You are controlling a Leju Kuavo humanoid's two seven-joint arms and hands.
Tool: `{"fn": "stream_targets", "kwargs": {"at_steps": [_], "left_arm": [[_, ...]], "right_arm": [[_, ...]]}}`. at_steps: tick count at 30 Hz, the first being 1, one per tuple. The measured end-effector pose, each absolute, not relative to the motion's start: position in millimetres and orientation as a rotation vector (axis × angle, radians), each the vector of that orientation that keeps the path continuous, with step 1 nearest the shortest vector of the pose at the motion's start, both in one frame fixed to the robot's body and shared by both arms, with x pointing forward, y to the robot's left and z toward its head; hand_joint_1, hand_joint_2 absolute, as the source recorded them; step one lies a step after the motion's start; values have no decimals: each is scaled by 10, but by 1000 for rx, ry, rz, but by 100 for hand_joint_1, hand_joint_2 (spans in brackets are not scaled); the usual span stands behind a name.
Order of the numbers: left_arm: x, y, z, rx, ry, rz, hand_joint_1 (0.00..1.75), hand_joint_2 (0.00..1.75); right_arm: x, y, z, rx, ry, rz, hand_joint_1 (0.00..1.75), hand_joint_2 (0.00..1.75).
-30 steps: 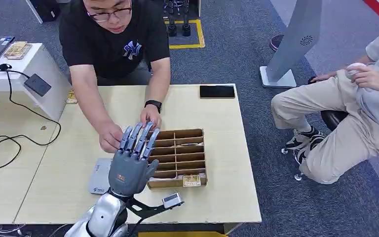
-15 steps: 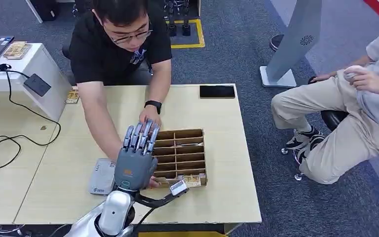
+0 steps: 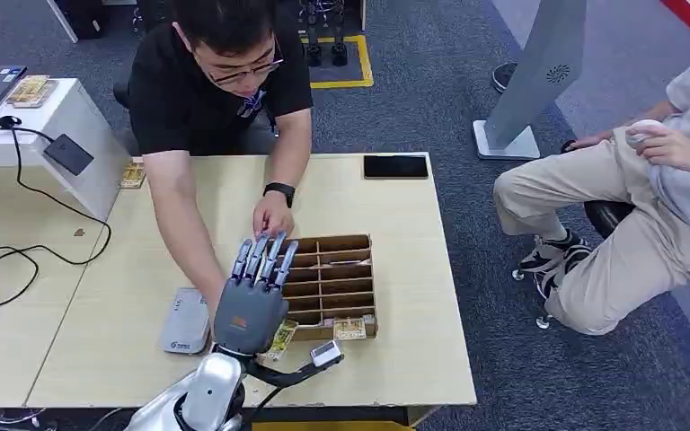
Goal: Pass the card to the sensor for recognition and then transmit it.
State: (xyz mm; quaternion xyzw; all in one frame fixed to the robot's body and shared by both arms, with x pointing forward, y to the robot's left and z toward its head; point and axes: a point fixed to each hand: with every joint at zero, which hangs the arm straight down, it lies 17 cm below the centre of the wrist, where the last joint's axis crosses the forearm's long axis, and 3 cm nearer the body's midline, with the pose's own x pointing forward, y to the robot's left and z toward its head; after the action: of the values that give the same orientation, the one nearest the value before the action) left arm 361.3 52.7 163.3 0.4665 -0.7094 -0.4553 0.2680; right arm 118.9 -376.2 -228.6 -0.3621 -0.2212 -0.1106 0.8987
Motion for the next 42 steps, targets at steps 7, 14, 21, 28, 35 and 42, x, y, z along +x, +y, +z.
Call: {"fn": "stream_targets", "kwargs": {"at_steps": [7, 14, 21, 28, 35, 42], "left_arm": [[3598, 528, 1606, 1253, -1909, -1231, 0, 175], [3574, 511, 1593, 1244, -1917, -1237, 0, 175], [3549, 501, 1566, 1235, -1918, -1245, 0, 175], [3510, 458, 1565, 1218, -1941, -1256, 0, 175], [3481, 423, 1551, 1205, -1951, -1269, 0, 175], [3466, 401, 1544, 1197, -1961, -1282, 0, 175]], "right_arm": [[1186, -3754, -2292, -746, -455, -228, 0, 175], [1185, -3754, -2294, -745, -453, -228, 0, 175], [1185, -3754, -2294, -745, -453, -228, 0, 175], [1191, -3744, -2295, -743, -455, -223, 0, 175], [1193, -3729, -2302, -737, -453, -215, 0, 175], [1191, -3727, -2304, -736, -451, -216, 0, 175]]}}
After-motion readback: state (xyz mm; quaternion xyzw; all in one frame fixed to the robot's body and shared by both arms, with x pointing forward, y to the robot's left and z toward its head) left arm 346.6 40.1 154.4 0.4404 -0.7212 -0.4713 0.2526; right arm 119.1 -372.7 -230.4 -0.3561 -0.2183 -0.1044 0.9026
